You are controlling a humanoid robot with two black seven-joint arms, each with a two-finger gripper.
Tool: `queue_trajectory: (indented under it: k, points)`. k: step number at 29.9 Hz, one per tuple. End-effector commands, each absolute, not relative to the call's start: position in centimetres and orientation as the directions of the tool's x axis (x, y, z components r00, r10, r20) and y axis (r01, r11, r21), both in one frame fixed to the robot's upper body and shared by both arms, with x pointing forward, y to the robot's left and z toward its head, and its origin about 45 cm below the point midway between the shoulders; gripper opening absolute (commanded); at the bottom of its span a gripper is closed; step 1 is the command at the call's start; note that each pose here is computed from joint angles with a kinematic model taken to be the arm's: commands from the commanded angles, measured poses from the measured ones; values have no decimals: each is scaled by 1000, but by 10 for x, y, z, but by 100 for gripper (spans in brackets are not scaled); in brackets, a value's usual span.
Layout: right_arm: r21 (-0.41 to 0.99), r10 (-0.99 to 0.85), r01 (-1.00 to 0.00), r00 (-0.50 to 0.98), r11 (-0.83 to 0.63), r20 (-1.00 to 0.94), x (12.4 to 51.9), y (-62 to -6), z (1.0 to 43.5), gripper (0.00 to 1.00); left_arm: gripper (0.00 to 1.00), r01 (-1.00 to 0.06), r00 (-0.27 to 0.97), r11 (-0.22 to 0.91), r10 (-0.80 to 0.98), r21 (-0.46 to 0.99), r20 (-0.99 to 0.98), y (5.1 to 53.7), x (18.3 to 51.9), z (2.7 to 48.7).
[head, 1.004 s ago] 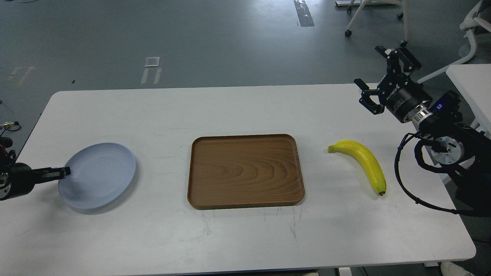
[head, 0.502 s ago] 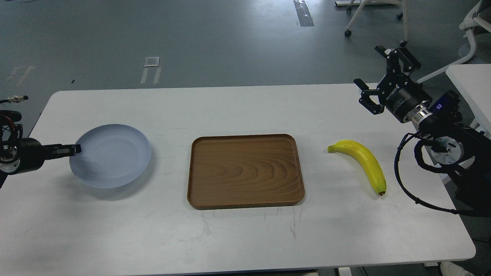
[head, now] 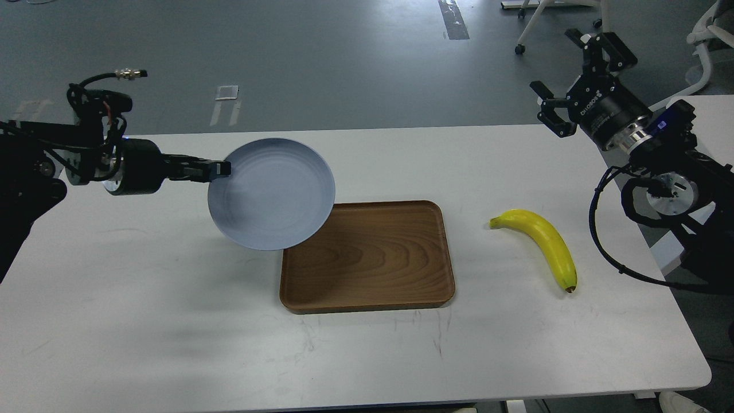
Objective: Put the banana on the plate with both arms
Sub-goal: 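Lift the plate with the left gripper and carry it onto the wooden tray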
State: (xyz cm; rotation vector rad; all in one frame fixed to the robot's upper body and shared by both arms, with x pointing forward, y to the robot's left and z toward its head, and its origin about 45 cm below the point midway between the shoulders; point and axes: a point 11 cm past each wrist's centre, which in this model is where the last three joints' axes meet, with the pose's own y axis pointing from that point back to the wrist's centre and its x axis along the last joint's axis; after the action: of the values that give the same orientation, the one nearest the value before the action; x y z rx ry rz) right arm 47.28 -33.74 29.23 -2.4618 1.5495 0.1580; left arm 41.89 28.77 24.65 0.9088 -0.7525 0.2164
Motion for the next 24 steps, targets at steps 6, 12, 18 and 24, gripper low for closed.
queue_trajectory:
  k: [6,12,18,24]
  points:
    - [-231,-852,-849,509,-476,-118,496,-310,362,100,0,-334,714,665,-284,668,640,205,418,219]
    - [-231,-850,-845,516,-483,-110,496,-308,365,100,0,-309,726,674,-288,671,624,171,423,200]
    - [-222,-853,-850,509,-478,-113,495,-311,360,100,0,-277,733,649,-334,709,592,151,422,181]
    - [-217,-856,-853,505,-474,-114,494,-314,358,100,0,-295,749,627,-316,721,582,137,430,169]
